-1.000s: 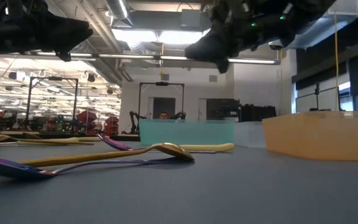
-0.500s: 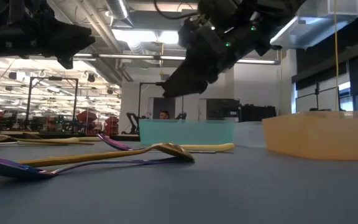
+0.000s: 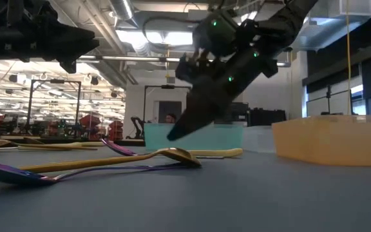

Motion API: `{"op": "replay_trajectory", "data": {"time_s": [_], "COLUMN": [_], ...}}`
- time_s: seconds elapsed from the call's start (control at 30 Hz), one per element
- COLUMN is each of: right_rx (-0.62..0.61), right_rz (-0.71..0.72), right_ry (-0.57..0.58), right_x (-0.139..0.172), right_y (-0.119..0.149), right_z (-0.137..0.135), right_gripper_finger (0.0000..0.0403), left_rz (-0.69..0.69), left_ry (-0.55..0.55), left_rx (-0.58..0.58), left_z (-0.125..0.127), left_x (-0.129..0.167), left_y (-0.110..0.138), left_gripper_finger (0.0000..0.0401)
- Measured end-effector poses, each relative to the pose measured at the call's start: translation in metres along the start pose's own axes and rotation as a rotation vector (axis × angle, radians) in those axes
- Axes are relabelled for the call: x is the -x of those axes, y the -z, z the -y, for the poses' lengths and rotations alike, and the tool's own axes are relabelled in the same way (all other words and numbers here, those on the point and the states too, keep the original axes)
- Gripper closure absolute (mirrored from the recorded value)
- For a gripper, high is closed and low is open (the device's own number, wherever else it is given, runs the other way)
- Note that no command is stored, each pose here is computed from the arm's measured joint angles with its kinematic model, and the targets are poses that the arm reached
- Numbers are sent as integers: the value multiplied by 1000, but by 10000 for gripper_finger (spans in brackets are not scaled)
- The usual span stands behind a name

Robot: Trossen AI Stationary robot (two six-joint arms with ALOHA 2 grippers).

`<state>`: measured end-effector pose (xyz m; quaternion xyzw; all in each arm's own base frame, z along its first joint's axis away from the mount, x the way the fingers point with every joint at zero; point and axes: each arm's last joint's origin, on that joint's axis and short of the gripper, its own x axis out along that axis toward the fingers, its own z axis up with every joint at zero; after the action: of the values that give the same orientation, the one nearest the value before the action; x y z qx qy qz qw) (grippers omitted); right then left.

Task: Sort silverware by color (type)
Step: Put the yellow table knife into the green bin

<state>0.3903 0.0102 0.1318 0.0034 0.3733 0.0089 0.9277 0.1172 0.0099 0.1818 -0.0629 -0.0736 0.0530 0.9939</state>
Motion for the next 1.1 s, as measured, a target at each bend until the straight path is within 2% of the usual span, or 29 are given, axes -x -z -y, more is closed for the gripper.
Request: {"op": "replay_trajectory", "data": {"time_s": [0.17,0.3,0.53,0.93,1.1], "right_rx": [4,-18,-40,-35,-15], "right_rz": [-61,-136,-168,-185,-175], "right_ry": [87,51,44,41,38], "right_x": [0,-1,-4,-5,-2], "right_y": [6,14,19,22,20], "right_z": [13,22,31,32,32], "right_gripper_finger": [192,214,245,389,380], "left_rz": [-4,-3,-2,2,2], "left_ry": [0,-7,-8,-33,-33], "left_rx": [0,0,4,1,0], "left_z": [0,0,0,-1,-1], "left_x": [0,0,0,0,0], "left_y": [0,0,0,0,0], "left_gripper_finger": [287,287,287,287,287]}}
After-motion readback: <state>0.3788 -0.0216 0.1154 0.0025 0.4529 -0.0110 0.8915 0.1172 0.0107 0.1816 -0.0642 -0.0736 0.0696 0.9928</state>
